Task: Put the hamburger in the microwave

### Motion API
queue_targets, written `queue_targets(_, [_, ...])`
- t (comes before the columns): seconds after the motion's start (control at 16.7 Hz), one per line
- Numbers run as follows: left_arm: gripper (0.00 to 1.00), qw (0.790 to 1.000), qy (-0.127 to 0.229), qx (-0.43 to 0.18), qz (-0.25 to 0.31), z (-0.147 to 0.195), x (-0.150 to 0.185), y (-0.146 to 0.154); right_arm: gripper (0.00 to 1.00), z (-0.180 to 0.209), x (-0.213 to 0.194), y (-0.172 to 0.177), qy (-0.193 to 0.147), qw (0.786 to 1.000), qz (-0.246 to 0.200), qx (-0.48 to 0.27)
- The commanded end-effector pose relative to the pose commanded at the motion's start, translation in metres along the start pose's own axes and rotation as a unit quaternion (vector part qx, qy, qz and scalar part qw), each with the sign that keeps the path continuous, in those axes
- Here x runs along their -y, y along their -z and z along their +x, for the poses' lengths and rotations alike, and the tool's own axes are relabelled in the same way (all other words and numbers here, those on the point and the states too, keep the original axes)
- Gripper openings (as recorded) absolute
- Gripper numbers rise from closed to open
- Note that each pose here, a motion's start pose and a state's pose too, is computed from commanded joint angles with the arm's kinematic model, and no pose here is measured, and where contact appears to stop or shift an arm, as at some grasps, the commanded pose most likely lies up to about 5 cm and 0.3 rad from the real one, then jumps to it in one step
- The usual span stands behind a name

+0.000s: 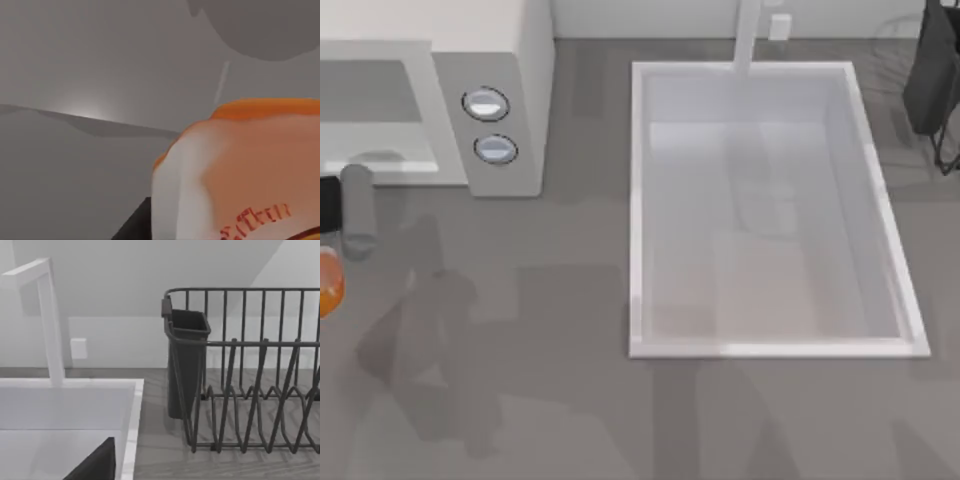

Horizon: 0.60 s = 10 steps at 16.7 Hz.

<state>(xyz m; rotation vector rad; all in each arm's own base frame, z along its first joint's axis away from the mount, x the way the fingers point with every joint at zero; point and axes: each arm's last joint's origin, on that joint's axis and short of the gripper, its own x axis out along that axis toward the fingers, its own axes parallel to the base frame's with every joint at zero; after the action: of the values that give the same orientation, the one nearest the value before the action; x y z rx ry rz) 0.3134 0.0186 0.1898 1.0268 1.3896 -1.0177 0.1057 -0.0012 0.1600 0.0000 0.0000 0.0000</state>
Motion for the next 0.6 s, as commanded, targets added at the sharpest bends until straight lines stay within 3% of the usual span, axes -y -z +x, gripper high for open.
queue_targets(0.24, [0.0,1.0,-0.018,0.024,0.004,-0.024,-0.007,-0.005,1.0,0.0,0.0,0.0,0.0,1.0,0.0,0.0])
queue_targets(0.6, [0.0,1.0,-0.019,0.025,-0.001,-0.022,-0.008,-0.004,1.0,0.0,0.0,0.0,0.0,1.0,0.0,0.0])
